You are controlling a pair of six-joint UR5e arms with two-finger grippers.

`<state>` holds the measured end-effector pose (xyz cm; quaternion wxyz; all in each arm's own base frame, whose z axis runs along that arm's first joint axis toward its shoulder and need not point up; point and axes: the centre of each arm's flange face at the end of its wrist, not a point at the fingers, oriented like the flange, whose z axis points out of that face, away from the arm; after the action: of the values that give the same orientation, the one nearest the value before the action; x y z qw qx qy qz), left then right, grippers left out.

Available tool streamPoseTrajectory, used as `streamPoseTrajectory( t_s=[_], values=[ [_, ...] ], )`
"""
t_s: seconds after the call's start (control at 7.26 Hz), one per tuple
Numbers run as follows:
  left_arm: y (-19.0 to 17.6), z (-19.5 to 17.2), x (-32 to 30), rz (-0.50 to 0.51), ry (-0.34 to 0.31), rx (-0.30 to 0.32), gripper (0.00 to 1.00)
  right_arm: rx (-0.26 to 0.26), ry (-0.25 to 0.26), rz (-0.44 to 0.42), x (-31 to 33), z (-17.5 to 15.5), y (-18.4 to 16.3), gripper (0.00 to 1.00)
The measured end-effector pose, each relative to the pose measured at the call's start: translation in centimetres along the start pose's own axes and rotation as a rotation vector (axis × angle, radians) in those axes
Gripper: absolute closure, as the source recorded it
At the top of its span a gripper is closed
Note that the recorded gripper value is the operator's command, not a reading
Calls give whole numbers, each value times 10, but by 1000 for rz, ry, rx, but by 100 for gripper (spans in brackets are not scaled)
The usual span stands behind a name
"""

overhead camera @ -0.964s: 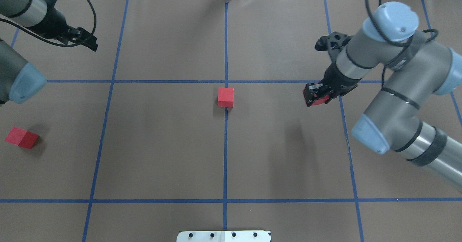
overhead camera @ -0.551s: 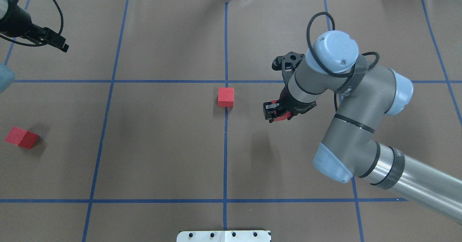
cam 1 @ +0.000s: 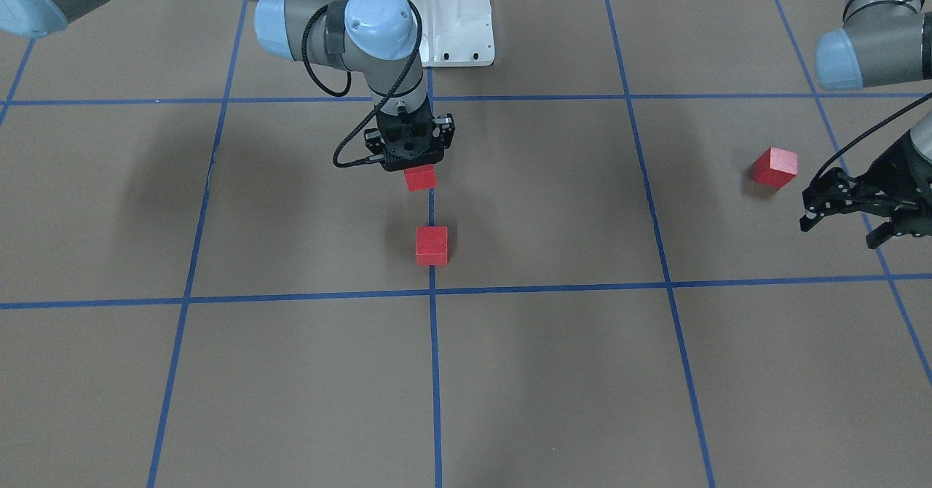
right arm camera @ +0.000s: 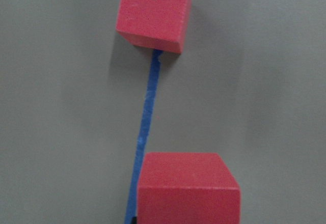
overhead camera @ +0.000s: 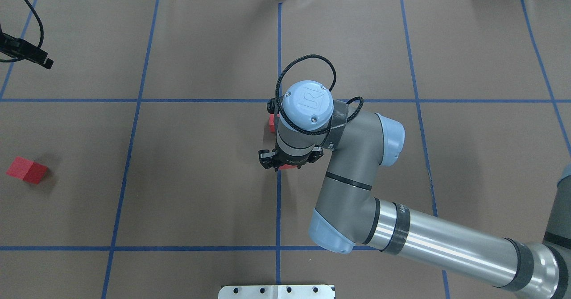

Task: Form red blocks into L shape at center
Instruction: 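Carry the red cube with the right gripper beside the center cube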

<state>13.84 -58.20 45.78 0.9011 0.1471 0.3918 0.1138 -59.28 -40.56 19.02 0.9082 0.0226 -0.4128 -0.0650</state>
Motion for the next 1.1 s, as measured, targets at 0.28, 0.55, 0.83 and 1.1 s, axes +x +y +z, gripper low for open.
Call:
streamPoseTrajectory(
  t_s=[0.28, 0.55, 0.83, 1.1],
  values=[
    [1, -1, -1, 1, 3, 0, 1, -5, 18, 11, -9, 11, -10, 100],
    [1, -1, 0, 0, 19, -4, 1, 0, 25, 41, -6, 19, -21, 100],
    [1, -2, 0, 1, 25, -6, 1, 20, 27, 72, -3, 20, -36, 100],
    [1, -2, 0, -1, 25, -5, 1, 31, 35, 91, -7, 22, -47, 100]
  ],
)
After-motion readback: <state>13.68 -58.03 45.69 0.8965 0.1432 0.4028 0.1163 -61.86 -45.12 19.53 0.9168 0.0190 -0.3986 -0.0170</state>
